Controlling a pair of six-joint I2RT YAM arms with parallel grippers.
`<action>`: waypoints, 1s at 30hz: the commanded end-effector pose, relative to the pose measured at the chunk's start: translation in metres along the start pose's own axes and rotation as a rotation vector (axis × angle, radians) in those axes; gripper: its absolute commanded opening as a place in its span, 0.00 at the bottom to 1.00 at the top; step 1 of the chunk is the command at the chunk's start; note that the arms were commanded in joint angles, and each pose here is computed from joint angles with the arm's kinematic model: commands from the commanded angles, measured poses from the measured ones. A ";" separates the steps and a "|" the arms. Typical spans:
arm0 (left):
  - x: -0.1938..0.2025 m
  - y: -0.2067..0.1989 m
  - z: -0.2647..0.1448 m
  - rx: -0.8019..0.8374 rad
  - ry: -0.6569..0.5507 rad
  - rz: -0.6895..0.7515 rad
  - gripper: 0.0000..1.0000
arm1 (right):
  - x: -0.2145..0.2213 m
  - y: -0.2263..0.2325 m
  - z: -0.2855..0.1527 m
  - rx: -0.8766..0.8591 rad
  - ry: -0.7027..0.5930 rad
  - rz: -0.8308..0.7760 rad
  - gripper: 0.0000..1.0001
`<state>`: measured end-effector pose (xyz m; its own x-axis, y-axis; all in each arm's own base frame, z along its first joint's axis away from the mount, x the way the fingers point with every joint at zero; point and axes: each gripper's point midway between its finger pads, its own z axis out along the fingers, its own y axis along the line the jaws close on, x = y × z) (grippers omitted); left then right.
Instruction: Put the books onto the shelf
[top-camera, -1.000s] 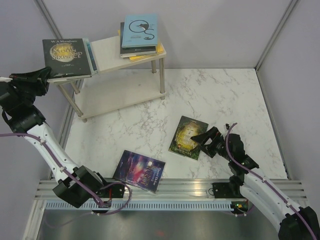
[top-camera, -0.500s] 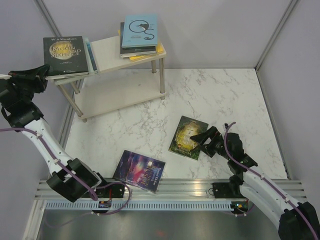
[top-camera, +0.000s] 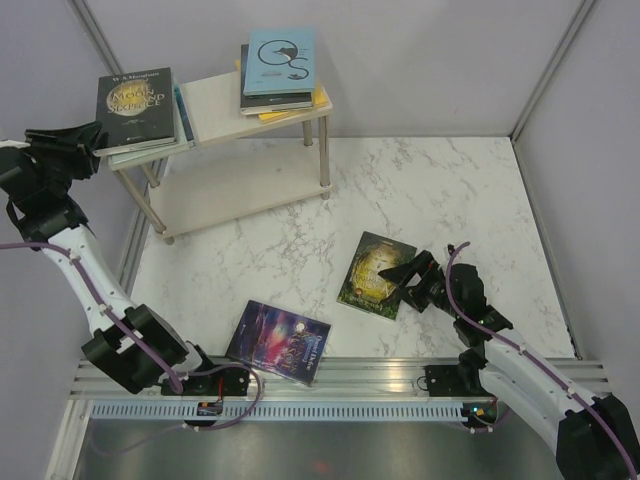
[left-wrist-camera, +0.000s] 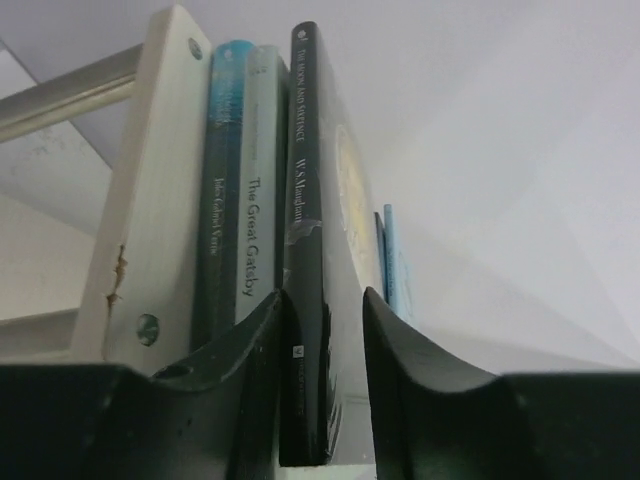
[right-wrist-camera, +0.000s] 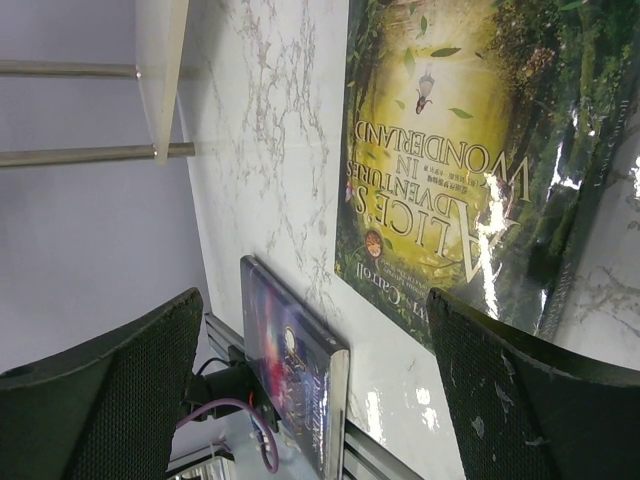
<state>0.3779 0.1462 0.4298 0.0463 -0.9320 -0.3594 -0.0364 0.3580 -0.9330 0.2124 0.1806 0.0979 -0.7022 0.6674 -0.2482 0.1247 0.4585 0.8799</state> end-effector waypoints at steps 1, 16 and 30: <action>-0.012 -0.020 0.000 0.038 -0.043 0.126 0.49 | -0.004 0.012 -0.001 -0.051 -0.013 -0.017 0.95; -0.025 -0.053 -0.031 -0.146 -0.192 0.444 0.86 | -0.003 0.007 0.000 -0.037 -0.011 -0.023 0.95; 0.031 -0.151 -0.108 0.049 -0.251 0.671 1.00 | -0.023 0.003 -0.009 0.070 -0.095 -0.149 0.95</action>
<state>0.2889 0.0871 0.5387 0.2582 -0.5578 -0.7888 -0.1827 0.7736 -0.6068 0.2117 0.1702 0.0961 -0.6863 0.6505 -0.3255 0.1045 0.5310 0.8409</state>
